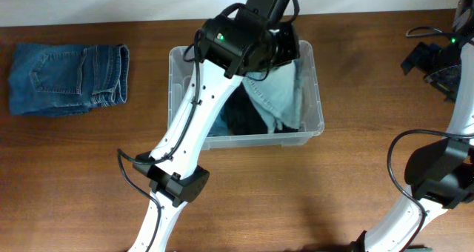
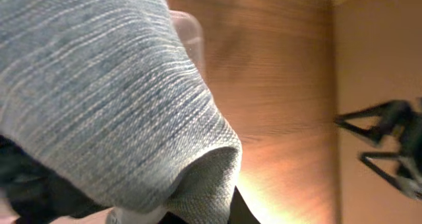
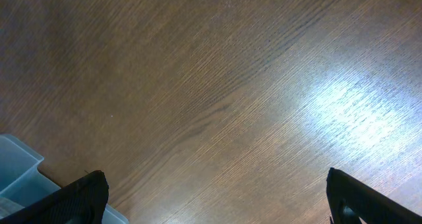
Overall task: Pack container
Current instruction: 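Lower the light-blue jeans into the container and release, then press and smooth the light-blue jeans flat with the left gripper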
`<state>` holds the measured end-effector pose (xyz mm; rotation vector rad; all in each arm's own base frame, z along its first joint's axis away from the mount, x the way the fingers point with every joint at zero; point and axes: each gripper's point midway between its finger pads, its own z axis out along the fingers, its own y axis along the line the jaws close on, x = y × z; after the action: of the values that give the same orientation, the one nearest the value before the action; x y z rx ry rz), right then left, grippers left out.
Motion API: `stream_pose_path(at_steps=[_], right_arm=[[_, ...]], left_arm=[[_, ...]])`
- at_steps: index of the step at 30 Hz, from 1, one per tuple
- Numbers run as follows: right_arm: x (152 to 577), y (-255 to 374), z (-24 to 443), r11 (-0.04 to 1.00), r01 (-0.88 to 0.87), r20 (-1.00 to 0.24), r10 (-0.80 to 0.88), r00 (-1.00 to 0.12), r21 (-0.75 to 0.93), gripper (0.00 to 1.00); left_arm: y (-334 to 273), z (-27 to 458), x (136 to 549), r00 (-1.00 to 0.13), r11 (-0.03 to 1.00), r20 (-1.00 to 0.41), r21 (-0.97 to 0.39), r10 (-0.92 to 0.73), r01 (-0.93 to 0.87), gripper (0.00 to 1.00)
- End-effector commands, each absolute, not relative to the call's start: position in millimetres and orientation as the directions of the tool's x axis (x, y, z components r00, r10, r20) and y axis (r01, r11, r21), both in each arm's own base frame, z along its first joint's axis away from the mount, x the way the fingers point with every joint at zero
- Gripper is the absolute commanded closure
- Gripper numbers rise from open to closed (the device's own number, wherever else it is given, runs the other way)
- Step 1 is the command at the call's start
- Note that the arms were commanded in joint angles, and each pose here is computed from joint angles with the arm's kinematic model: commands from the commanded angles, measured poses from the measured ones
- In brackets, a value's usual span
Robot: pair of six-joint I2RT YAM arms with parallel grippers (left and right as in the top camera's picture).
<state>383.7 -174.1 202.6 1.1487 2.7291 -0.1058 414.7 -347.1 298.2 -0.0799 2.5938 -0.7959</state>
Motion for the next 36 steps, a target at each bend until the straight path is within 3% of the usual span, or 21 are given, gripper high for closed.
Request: stream_pose_path(at_steps=[1,14,17,19,22,24,26,28,31,34,36], right_arm=[[382,-177,200,0.687,0.726,-0.189,0.712,-0.676,-0.008,0.02],[382,-177,200,0.687,0.726,-0.189,0.712,-0.676,-0.008,0.02],[382,-177,200,0.688,0.726,-0.189,0.712,-0.676,-0.008,0.02],[382,-177,200,0.687,0.726,-0.189,0.712,-0.676,-0.008,0.02],[382,-177,200,0.688,0.726,-0.189,0.712,-0.676,-0.008,0.02],[382,-177,200,0.688,0.726,-0.189,0.712,-0.676,-0.008,0.02],[382,-177,200,0.688,0.726,-0.189,0.712,-0.676,-0.008,0.02],[382,-177,200,0.687,0.726,-0.189,0.712,-0.676,-0.009,0.02],[382,-177,200,0.687,0.726,-0.189,0.712,-0.676,-0.008,0.02],[382,-177,200,0.688,0.726,-0.189,0.712,-0.676,-0.008,0.02],[382,-177,200,0.688,0.726,-0.189,0.712,-0.676,-0.009,0.02]], left_arm=[[-332,293,419,-0.89,0.876,-0.411,-0.481,-0.198,0.027,0.99],[-266,173,448,-0.95,0.944,-0.212,-0.286,-0.229,-0.163,0.92],[-243,157,452,-0.954,0.954,-0.19,-0.236,-0.233,-0.186,0.72],[-229,152,455,-0.951,0.956,-0.188,-0.208,-0.244,-0.205,0.45],[-207,149,461,-0.94,0.96,-0.214,-0.148,-0.267,-0.239,0.13],[-194,149,462,-0.935,0.961,-0.226,-0.105,-0.272,-0.254,0.13],[-187,148,460,-0.934,0.962,-0.228,-0.073,-0.274,-0.264,0.01],[-181,148,461,-0.931,0.962,-0.242,-0.045,-0.273,-0.27,0.01],[-151,158,480,-0.9,0.958,-0.386,0.113,-0.202,-0.263,0.01],[-123,187,495,-0.855,0.924,-0.506,0.263,-0.111,-0.276,0.01],[-118,210,501,-0.827,0.92,-0.556,0.278,-0.082,-0.278,0.01]])
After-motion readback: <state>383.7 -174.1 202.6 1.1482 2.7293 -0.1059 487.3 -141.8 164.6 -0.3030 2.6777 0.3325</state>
